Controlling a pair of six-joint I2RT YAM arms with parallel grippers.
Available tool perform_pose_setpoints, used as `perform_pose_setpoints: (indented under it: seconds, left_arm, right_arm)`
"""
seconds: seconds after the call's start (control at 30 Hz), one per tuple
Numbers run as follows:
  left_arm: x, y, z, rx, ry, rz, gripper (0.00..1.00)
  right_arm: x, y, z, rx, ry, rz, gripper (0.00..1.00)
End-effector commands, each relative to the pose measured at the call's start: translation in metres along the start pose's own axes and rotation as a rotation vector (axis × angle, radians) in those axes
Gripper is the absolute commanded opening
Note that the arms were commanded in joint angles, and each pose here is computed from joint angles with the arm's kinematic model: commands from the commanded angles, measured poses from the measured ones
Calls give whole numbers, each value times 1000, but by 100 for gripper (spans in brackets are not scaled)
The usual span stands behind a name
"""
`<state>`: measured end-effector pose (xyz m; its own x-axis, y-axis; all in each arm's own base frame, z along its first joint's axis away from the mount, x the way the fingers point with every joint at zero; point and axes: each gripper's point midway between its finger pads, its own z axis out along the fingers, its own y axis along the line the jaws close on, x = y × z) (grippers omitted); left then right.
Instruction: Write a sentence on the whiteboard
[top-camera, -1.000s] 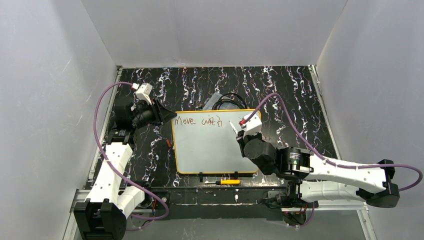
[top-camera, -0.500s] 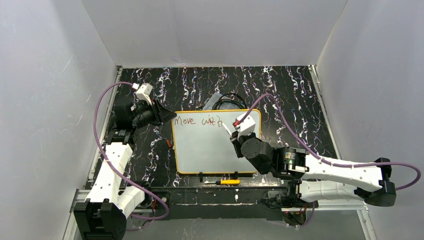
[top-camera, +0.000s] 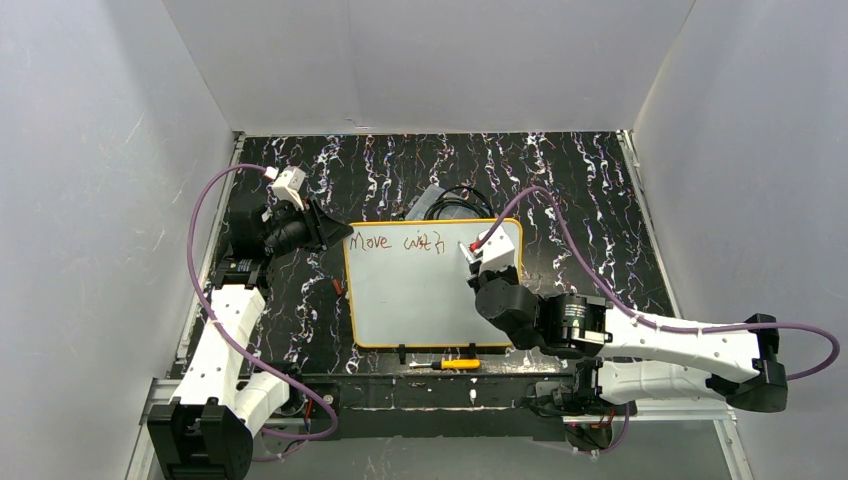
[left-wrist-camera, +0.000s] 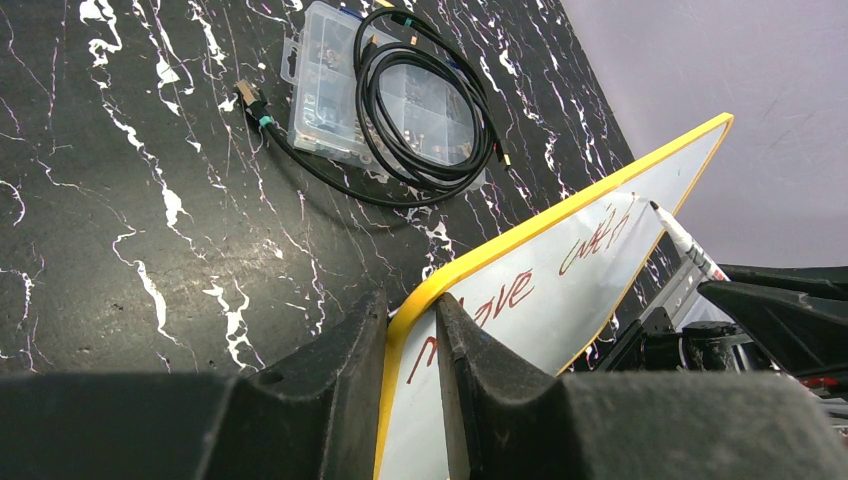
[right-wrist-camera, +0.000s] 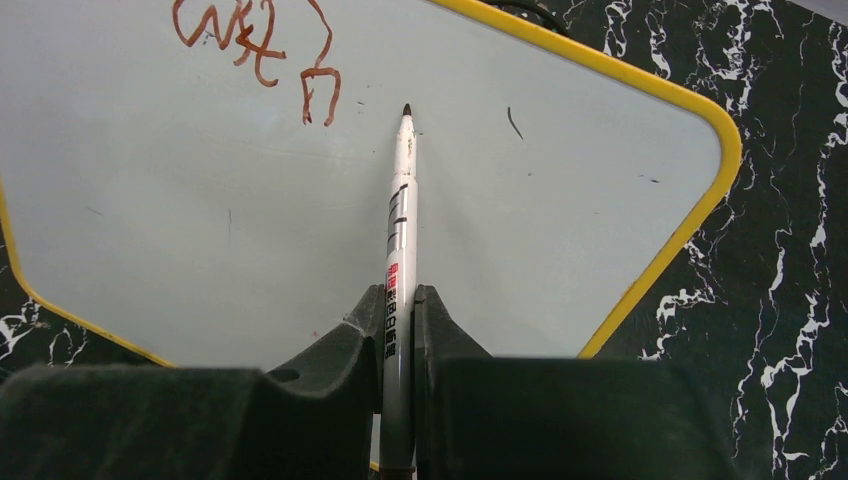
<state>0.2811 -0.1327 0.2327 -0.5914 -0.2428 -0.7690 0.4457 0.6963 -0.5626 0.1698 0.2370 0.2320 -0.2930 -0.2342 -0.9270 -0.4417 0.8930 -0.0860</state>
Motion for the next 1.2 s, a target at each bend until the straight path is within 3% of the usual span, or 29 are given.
perform_pose_setpoints:
  seconds: [0.0, 0.57, 0.87, 1.17]
  left_arm:
    - [0, -8, -4, 22, 9, 5, 22]
    - [-1, -10, -5, 25, 2, 10, 21]
    - [-1, -9, -5, 23, 3, 8, 21]
    - [-1, -9, -4, 24, 5, 9, 20]
  right_arm:
    - [-10, -6, -1, 49, -8, 37, 1]
    - [34, 24, -3, -105, 166, -19, 1]
    - [-8, 21, -10, -131, 12, 89, 1]
    - [-28, 0, -5, 2, -67, 79, 1]
